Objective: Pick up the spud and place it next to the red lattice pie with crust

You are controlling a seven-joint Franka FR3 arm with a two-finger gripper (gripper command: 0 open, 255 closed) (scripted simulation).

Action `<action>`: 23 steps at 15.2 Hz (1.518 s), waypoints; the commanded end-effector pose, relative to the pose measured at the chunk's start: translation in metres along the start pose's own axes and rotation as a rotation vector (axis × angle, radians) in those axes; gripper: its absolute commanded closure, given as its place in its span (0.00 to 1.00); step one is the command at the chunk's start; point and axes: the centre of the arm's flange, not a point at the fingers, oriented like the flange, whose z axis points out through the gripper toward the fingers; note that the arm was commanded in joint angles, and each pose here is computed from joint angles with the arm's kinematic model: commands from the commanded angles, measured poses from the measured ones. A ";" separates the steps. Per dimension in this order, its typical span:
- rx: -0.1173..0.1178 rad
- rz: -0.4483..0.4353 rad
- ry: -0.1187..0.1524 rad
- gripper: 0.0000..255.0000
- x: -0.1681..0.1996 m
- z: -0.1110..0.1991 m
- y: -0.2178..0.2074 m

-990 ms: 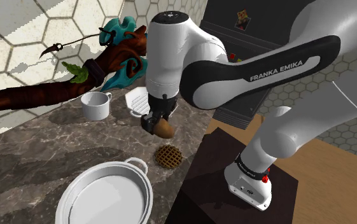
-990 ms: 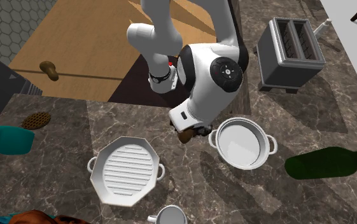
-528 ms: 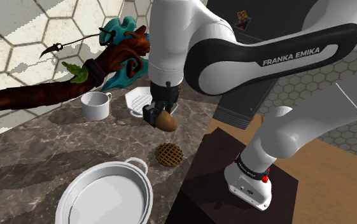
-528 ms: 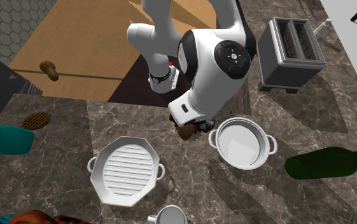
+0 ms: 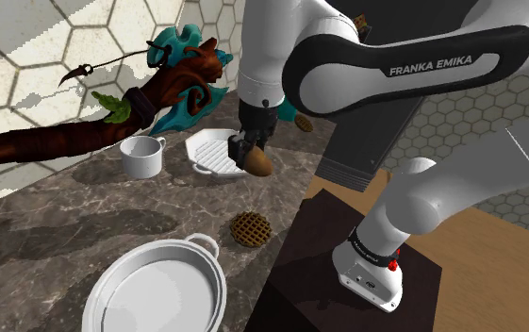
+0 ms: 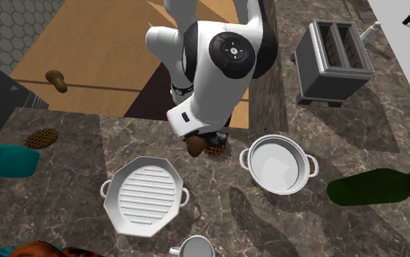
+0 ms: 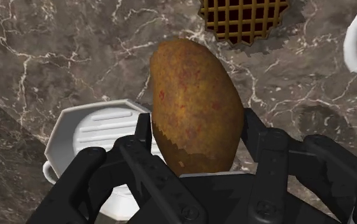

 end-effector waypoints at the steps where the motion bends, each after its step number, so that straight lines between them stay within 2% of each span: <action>1: 0.001 -0.002 0.000 1.00 0.003 0.006 0.025; 23: 0.001 -0.002 0.000 1.00 0.045 0.059 0.308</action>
